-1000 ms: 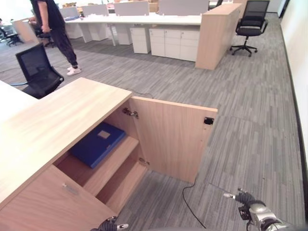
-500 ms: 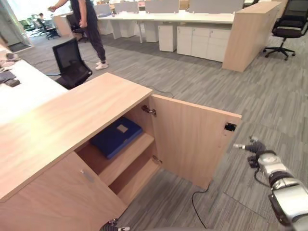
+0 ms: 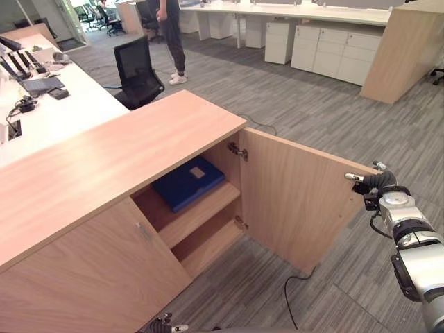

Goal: Put the empty folder in the office cabinet

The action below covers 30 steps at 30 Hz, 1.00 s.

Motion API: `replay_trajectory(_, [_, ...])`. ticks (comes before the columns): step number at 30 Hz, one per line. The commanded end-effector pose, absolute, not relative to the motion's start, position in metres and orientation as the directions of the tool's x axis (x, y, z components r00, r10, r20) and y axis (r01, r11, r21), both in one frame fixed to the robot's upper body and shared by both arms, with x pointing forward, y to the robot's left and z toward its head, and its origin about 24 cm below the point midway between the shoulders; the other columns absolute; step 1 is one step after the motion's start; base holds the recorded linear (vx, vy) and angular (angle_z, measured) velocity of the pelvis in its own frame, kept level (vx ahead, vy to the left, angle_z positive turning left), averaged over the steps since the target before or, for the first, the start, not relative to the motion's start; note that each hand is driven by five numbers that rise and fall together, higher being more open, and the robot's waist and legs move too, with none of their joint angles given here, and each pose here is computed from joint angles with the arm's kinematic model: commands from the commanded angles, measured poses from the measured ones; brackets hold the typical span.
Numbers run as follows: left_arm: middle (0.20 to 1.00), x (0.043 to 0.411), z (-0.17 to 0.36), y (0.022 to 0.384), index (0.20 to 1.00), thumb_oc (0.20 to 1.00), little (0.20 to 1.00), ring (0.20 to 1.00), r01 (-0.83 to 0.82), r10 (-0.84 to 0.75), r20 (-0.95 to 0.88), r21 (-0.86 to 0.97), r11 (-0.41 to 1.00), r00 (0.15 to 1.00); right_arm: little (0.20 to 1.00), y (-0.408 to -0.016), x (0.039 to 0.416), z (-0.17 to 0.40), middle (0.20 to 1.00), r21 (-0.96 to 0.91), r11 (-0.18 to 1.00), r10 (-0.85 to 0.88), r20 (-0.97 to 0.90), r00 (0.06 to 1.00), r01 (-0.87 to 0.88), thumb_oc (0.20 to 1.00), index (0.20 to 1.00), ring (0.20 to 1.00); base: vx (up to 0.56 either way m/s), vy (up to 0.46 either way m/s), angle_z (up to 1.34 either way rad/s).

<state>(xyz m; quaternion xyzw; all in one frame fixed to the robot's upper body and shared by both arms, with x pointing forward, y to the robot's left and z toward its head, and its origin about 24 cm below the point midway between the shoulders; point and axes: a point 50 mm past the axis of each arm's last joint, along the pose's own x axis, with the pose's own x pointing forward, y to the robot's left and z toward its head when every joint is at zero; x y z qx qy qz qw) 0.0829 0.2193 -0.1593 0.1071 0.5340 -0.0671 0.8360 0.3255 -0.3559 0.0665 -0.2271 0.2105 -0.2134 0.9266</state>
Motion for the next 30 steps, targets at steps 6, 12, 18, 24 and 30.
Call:
replay_trajectory(6, [1.0, 0.112, -0.152, 0.208, 1.0, 1.0, 1.0, 1.0, 0.288, -0.044, -0.865, 0.117, 0.95, 0.499, 1.0, -0.326, 0.346, 0.069, 1.0, -0.46, 0.85, -0.416, -0.285, 0.863, 0.258, 1.0, 1.0, 1.0, -0.01, 0.009, 0.06])
replay_trajectory(12, [1.0, 0.118, -0.145, 0.206, 1.0, 1.0, 1.0, 1.0, 0.292, -0.08, -0.831, 0.102, 0.951, 0.55, 1.0, -0.295, 0.339, 0.031, 1.0, -0.384, 0.906, -0.326, -0.362, 0.873, 0.179, 1.0, 1.0, 1.0, -0.01, 0.003, 0.0])
replay_trajectory(18, [1.0, 0.122, -0.132, 0.207, 1.0, 1.0, 1.0, 1.0, 0.2, -0.071, -0.773, 0.073, 0.977, 0.63, 1.0, -0.214, 0.304, -0.009, 1.0, -0.206, 0.976, 0.005, -0.304, 0.953, -0.071, 1.0, 1.0, 1.0, -0.02, -0.019, -0.13])
replay_trajectory(24, [1.0, 0.111, -0.131, 0.213, 1.0, 1.0, 1.0, 1.0, 0.18, -0.048, -0.78, 0.084, 0.98, 0.624, 1.0, -0.186, 0.265, -0.014, 1.0, -0.159, 0.961, 0.182, -0.261, 0.948, -0.229, 1.0, 1.0, 1.0, 0.0, -0.033, -0.14])
replay_trajectory(30, [1.0, 0.12, -0.133, 0.213, 1.0, 1.0, 1.0, 1.0, 0.149, 0.004, -0.779, 0.126, 0.981, 0.627, 1.0, -0.137, 0.253, -0.012, 1.0, -0.125, 0.89, 0.399, -0.248, 0.883, -0.437, 1.0, 1.0, 1.0, -0.04, -0.049, 0.07])
